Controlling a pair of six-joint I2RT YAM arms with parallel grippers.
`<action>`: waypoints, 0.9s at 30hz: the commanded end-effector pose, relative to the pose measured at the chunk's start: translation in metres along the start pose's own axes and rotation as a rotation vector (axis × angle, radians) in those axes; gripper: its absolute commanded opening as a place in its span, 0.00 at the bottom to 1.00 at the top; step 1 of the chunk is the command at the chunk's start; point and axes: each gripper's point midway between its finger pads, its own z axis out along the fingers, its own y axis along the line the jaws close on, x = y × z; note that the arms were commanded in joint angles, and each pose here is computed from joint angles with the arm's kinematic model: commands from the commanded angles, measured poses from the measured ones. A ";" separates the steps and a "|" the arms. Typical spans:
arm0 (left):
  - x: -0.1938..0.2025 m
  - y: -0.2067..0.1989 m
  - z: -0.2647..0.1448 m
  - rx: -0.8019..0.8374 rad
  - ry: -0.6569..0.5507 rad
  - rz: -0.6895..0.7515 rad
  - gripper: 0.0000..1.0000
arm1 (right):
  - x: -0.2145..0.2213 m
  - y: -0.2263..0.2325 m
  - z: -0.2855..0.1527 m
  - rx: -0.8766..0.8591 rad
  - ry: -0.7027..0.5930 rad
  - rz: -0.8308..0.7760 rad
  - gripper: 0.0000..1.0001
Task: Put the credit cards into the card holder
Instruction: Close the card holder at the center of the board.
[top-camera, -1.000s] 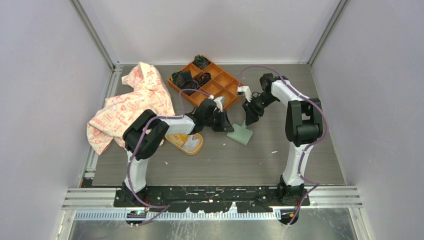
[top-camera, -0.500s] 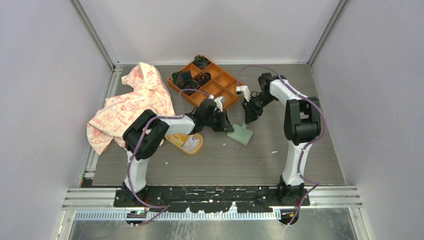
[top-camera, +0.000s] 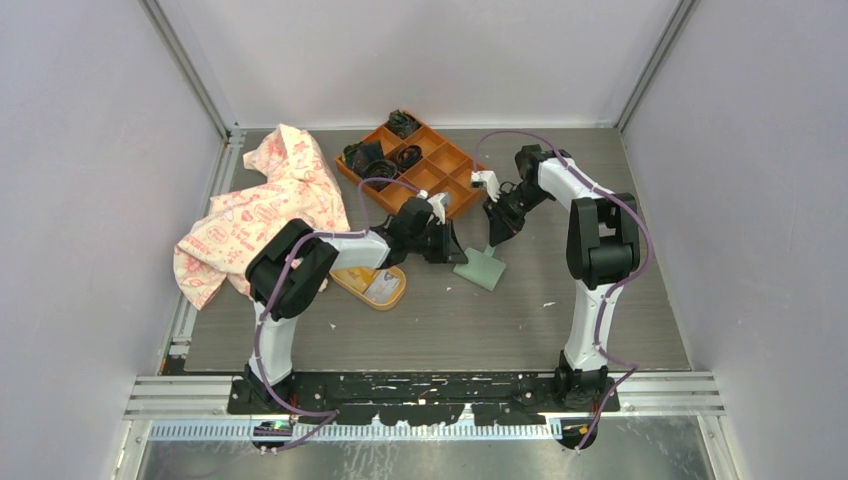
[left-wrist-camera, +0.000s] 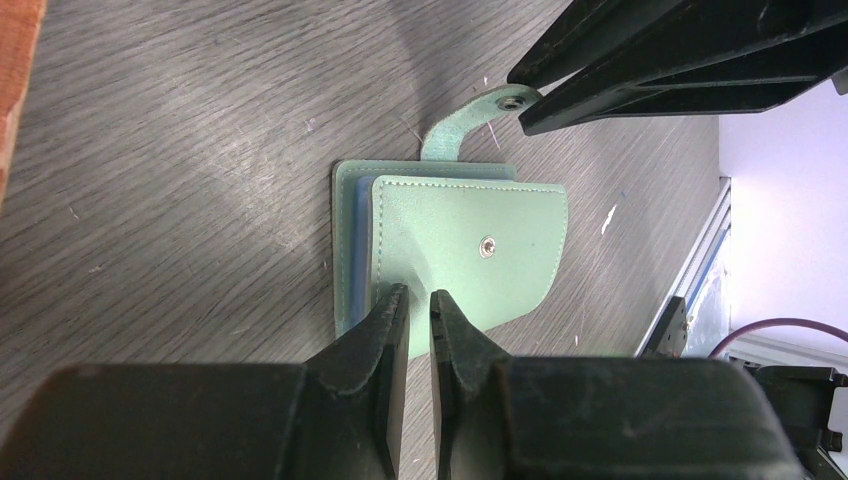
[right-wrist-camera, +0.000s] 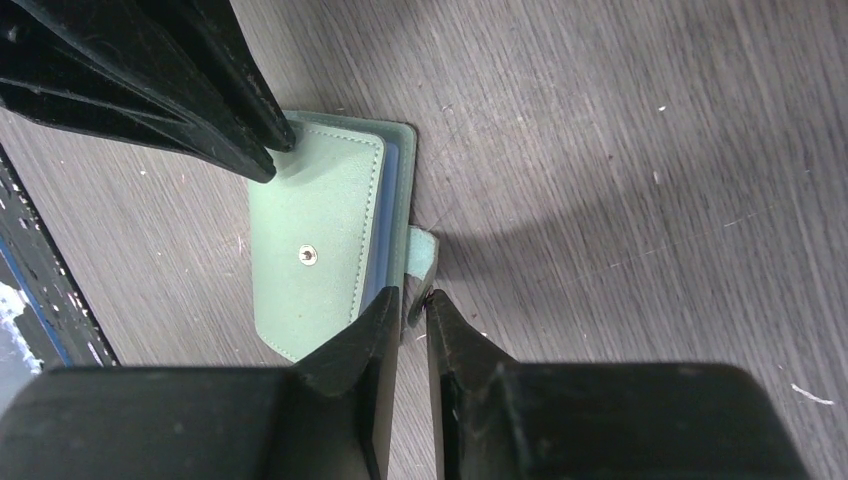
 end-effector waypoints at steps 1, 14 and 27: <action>0.009 -0.011 -0.003 0.023 0.038 0.008 0.15 | -0.016 0.003 -0.012 0.017 -0.030 -0.028 0.23; 0.009 -0.011 -0.002 0.021 0.041 0.010 0.15 | -0.015 0.004 -0.015 0.013 -0.027 -0.024 0.20; 0.009 -0.012 -0.003 0.020 0.041 0.012 0.15 | -0.016 0.005 -0.016 0.010 -0.032 -0.022 0.12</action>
